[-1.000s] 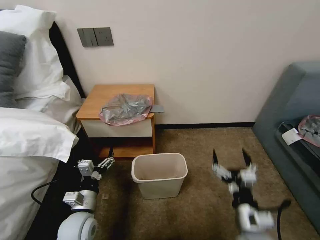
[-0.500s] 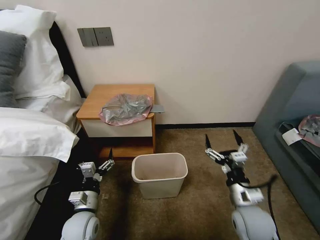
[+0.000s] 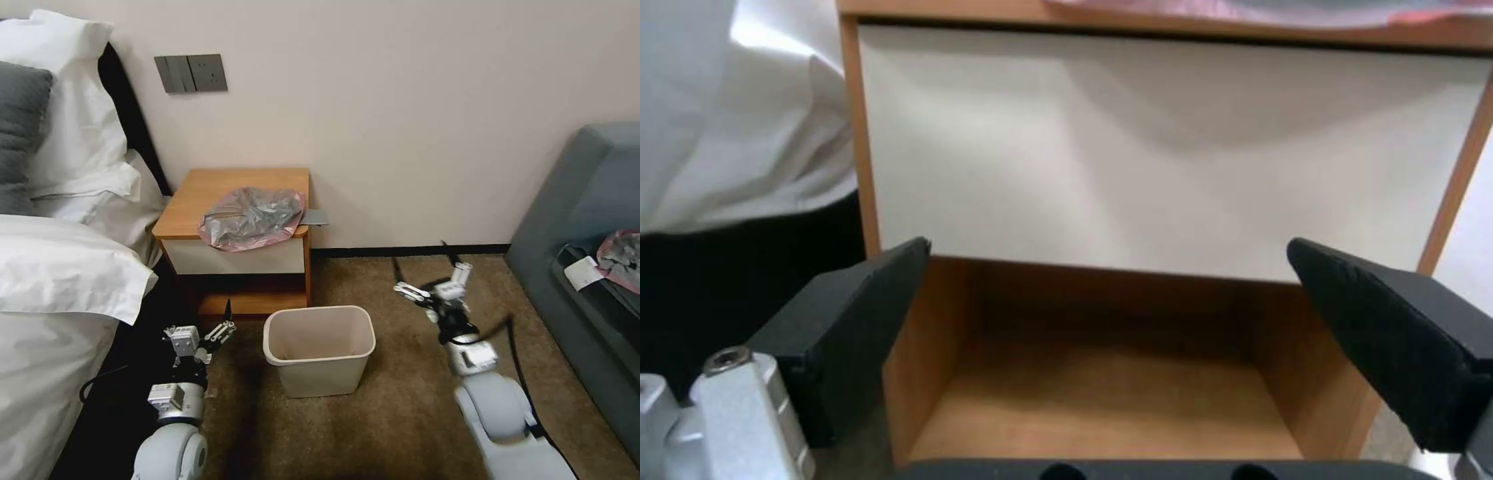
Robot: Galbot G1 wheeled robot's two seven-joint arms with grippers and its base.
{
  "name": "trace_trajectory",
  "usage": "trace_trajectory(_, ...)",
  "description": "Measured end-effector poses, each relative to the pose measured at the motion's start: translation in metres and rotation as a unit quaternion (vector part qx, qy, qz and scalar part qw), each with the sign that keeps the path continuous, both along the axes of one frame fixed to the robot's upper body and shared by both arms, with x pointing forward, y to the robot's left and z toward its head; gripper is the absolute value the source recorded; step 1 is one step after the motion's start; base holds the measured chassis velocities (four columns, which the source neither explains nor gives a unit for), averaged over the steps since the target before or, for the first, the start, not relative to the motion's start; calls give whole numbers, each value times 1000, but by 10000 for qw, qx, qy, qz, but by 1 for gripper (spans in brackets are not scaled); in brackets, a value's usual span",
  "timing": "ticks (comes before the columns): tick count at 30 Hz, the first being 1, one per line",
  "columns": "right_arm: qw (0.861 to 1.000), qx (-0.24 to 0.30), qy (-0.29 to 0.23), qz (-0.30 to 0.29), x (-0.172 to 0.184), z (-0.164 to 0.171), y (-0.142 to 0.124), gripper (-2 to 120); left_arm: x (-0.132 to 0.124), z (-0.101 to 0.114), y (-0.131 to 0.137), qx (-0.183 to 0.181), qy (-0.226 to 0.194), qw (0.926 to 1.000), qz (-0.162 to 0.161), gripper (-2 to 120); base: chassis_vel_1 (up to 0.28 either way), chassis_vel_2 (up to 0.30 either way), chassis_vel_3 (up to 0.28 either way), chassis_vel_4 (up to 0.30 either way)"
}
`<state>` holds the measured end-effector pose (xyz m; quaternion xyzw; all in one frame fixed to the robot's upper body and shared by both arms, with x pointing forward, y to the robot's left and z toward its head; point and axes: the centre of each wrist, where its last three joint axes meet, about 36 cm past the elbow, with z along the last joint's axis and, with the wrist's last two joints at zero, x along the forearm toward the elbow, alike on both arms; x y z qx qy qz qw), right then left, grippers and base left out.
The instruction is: Pick up the garbage bag from the table and place it over the trash can.
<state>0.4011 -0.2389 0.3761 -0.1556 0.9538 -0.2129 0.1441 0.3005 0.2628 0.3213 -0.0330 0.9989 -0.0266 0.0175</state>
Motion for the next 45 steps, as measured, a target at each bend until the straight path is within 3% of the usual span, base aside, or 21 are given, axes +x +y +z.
trace_trajectory(2,9980,-610,35,170,24,-1,1,100,0,-3,-3,7,26,10000,-20,100,0,0,0,0)
trace_trajectory(15,9952,-943,61,271,41,-4,5,100,4,-12,-3,4,74,10000,64,100,0,0,0,0)
trace_trajectory(24,9805,-1858,-45,634,113,-6,36,100,2,-15,-5,-5,95,9999,98,100,0,0,0,0)
trace_trajectory(26,9805,-1858,-45,634,113,-6,36,100,2,-15,-5,-5,95,9999,98,100,0,0,0,0)
trace_trajectory(28,9689,-2357,-123,745,146,-1,47,100,4,-15,-5,1,90,9999,83,100,0,0,0,0)
trace_trajectory(31,9639,-2589,-120,620,158,14,38,100,4,-16,-6,-3,91,9999,79,100,0,0,0,0)
trace_trajectory(45,9543,-2884,-107,778,160,22,40,100,8,-16,-8,-8,73,9999,83,100,0,0,0,0)
